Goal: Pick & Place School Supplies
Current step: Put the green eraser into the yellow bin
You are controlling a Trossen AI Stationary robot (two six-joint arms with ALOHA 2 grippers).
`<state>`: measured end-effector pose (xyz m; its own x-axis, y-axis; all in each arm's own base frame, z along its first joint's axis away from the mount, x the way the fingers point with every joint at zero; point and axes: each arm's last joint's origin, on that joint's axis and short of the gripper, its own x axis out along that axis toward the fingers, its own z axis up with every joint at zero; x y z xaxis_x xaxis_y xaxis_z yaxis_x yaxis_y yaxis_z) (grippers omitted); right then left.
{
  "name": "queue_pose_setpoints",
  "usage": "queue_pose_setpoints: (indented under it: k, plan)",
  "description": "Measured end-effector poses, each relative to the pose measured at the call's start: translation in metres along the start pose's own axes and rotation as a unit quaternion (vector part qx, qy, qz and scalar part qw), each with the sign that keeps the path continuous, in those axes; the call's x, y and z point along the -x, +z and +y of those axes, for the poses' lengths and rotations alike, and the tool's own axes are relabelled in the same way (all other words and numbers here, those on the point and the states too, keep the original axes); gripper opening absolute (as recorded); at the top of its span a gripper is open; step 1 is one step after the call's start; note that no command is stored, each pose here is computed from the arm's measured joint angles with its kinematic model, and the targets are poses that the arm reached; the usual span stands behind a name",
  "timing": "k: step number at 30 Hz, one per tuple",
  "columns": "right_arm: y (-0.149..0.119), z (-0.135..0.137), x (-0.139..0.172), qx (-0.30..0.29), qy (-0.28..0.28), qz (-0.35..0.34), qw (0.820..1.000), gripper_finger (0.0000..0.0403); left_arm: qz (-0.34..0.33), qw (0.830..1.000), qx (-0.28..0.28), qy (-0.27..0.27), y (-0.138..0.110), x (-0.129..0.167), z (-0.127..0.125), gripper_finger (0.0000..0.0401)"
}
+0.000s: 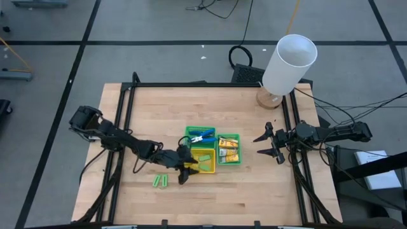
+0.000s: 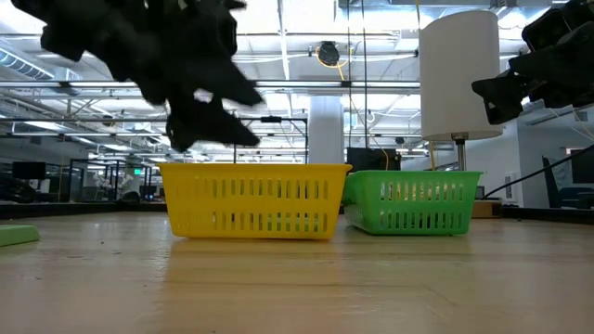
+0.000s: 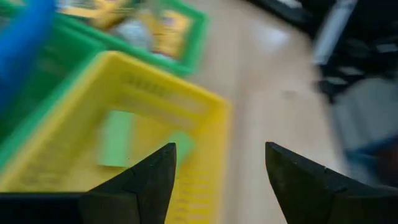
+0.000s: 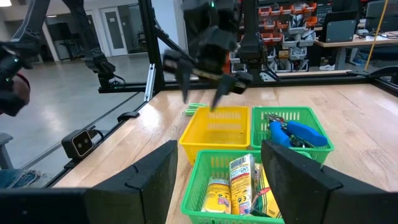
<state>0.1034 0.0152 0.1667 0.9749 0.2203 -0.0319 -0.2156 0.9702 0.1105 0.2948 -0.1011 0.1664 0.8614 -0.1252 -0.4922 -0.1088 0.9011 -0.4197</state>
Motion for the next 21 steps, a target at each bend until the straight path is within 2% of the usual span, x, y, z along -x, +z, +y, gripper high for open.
queue_pose_setpoints:
  k: [4, 8, 14, 18, 21]
  plan:
    - [0.0, 0.0, 0.0, 0.0, 0.0, 0.0, 1.0, 0.0226, 0.02, 0.996, 0.048, -0.075, 0.01, 0.015, -0.011, 0.0239]
    - [0.0, 0.0, 0.0, 0.0, 0.0, 0.0, 1.0, 0.0226, 0.07, 0.987, 0.107, -0.1, 0.005, 0.03, -0.023, 0.023]
    - [0.0, 0.0, 0.0, 0.0, 0.0, 0.0, 1.0, 0.0226, 0.158, 0.965, 0.19, -0.09, -0.02, 0.052, -0.046, 0.0217]
    - [0.0, 0.0, 0.0, 0.0, 0.0, 0.0, 1.0, 0.0226, 0.201, 0.938, 0.272, -0.075, -0.037, 0.064, -0.06, 0.0215]
    - [0.0, 0.0, 0.0, 0.0, 0.0, 0.0, 1.0, 0.0226, 0.226, 0.921, 0.315, -0.04, -0.051, 0.07, -0.066, 0.0215]
